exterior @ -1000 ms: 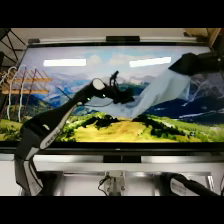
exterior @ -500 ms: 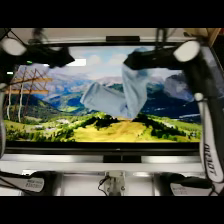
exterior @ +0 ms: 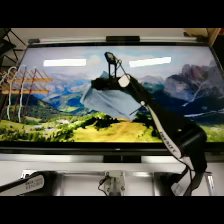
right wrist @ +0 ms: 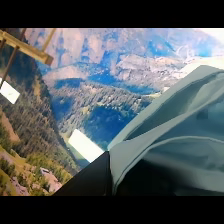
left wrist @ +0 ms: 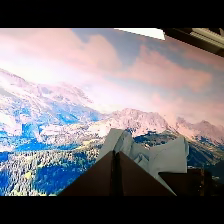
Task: Fold the shirts.
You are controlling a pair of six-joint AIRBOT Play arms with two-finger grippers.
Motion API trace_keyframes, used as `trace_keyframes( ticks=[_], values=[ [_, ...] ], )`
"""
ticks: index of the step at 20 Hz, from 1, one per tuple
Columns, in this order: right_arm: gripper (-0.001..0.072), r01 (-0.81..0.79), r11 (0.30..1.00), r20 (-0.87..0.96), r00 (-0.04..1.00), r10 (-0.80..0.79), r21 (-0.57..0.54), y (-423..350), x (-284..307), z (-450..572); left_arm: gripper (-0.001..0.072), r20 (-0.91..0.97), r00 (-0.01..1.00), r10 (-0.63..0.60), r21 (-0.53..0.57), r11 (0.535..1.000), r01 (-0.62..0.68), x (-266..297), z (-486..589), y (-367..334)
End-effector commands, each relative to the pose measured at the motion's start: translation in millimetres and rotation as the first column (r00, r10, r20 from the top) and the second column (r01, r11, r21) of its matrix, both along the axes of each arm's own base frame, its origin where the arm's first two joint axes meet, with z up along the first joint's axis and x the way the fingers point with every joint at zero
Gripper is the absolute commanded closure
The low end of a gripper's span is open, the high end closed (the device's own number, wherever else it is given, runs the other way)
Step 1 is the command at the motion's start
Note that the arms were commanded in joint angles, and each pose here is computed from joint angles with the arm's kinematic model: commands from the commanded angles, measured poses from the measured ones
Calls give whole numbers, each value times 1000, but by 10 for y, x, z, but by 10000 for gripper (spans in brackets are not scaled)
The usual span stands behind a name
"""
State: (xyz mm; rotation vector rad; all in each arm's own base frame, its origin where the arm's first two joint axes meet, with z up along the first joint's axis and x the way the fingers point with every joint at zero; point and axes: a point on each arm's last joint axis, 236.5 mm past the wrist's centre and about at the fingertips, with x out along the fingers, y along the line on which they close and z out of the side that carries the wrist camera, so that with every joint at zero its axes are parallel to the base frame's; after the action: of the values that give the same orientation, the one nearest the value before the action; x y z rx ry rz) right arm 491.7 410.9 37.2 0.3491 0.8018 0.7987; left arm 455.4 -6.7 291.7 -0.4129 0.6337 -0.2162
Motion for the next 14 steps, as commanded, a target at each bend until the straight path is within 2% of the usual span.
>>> trace_keyframes(
  ticks=[1, 5, 6, 10, 14],
  values=[
    [657, 33, 996, -55, 998, -28, 87, 210, -18, -93, 682, -4, 1000, -21, 9, 1000, 21, -63, 2, -80],
    [208, -91, 991, -133, 986, 104, 99, 433, -423, -140, 681, -32, 999, -41, -3, 999, 41, -17, -179, -194],
    [162, -118, 988, -149, 980, 131, 96, 442, -495, -156, 682, -38, 999, -39, -6, 999, 39, -6, -215, -191],
    [157, -193, 979, -187, 961, 202, 64, 31, -557, 44, 682, -52, 998, -37, -10, 999, 37, 3, -286, -190],
    [157, -208, 969, -282, 945, 164, -132, -1105, -586, 222, 681, -25, 999, -25, -9, 1000, 25, 53, -244, -166]
  ],
)
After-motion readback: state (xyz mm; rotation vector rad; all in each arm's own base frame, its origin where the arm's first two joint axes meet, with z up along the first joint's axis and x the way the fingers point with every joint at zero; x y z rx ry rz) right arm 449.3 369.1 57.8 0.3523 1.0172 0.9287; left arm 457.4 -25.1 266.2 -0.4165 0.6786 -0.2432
